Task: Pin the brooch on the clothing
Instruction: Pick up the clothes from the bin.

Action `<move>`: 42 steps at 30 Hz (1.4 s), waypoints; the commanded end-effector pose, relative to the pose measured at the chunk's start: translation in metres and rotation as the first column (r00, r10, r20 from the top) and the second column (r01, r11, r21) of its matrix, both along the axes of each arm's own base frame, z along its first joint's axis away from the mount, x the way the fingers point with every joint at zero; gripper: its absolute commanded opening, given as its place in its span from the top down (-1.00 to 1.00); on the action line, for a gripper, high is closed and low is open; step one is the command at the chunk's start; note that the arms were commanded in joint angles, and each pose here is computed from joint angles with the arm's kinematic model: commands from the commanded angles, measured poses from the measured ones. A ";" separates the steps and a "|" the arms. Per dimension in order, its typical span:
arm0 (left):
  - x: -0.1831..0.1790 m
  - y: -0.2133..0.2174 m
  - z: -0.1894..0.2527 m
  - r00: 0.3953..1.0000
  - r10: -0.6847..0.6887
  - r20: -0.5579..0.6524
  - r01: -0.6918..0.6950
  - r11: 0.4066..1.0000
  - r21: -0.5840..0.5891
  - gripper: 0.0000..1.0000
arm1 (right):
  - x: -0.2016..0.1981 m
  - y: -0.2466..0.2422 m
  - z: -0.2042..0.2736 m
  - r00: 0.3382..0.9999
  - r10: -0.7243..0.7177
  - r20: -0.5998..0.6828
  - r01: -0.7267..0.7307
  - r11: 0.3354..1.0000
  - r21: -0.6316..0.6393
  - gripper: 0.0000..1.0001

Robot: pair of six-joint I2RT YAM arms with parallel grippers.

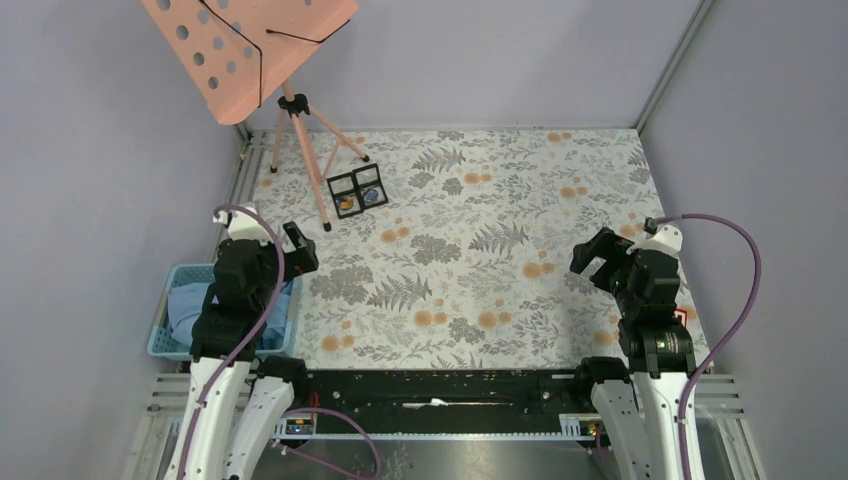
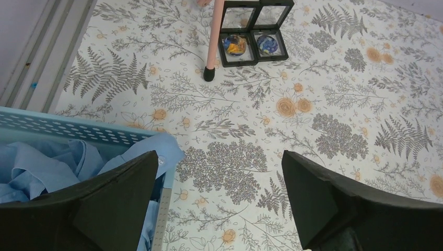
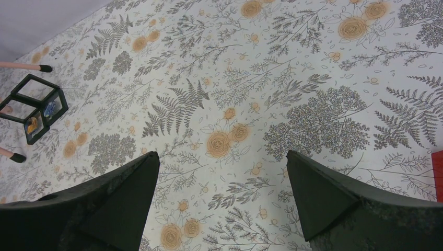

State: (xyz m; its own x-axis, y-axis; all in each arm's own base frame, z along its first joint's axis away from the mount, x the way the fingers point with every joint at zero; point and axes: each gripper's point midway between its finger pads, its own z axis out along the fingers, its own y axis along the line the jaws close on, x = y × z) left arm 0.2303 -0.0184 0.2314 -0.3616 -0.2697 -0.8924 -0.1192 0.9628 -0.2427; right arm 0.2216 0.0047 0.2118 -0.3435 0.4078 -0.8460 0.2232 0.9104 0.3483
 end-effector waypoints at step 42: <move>-0.022 0.160 -0.066 0.622 0.720 -0.309 -0.730 0.675 0.103 -0.94 | -0.002 -0.001 0.009 1.000 -0.004 0.012 0.004 1.000 -0.004 -0.99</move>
